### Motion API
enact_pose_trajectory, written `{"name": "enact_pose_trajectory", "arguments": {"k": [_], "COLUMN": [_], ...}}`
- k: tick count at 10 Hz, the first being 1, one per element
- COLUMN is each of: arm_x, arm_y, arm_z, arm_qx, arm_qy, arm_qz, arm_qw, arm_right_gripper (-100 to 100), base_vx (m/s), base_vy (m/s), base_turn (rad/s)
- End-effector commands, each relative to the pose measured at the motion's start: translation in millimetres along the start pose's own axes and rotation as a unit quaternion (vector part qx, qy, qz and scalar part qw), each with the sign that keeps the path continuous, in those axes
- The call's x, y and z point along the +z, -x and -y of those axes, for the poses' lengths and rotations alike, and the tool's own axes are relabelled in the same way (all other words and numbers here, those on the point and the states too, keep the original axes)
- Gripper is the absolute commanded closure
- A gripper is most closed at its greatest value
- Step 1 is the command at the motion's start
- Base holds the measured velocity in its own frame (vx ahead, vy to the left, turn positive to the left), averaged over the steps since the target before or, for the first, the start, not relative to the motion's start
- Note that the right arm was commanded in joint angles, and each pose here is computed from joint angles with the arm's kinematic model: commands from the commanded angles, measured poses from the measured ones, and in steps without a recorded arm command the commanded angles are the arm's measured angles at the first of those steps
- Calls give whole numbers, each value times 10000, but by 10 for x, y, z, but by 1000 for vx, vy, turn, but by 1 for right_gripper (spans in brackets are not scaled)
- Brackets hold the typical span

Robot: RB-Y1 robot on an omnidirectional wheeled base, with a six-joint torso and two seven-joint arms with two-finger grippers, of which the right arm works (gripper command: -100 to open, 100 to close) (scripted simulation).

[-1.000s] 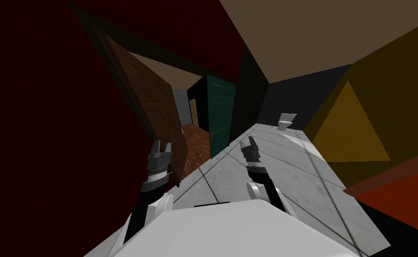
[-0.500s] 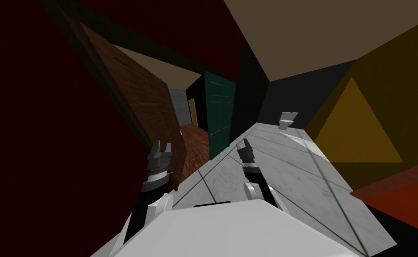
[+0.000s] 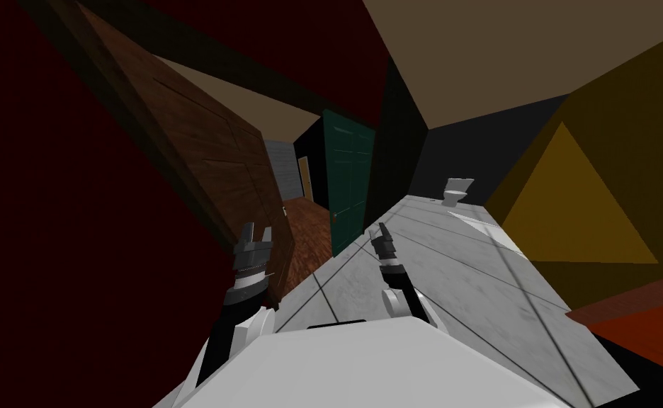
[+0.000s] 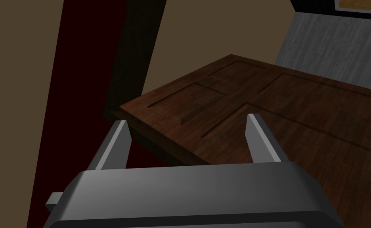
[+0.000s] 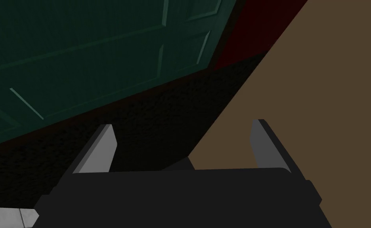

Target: Push the door open

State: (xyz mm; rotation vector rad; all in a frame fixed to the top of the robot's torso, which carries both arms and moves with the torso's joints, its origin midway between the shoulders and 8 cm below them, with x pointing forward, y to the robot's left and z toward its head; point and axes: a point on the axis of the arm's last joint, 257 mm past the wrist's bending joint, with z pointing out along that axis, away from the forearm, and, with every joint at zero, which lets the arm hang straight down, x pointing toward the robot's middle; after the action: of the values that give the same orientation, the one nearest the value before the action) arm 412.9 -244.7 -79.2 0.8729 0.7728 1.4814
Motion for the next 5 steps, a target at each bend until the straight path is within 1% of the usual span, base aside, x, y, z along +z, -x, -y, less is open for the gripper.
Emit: {"name": "enact_pose_trajectory", "arguments": {"k": [1,5], "arm_x": [-8,-38], "arm_y": [-86,-259], "arm_z": [125,421], "arm_qx": [44,141], "arm_qy": [-81,-278], "arm_qz": [-84,-301], "arm_qw": [9999,9991], "arm_right_gripper": [-100,-100], "base_vx": [103,95], "base_vy": [-25,-33], "base_turn": [-11,-8]}}
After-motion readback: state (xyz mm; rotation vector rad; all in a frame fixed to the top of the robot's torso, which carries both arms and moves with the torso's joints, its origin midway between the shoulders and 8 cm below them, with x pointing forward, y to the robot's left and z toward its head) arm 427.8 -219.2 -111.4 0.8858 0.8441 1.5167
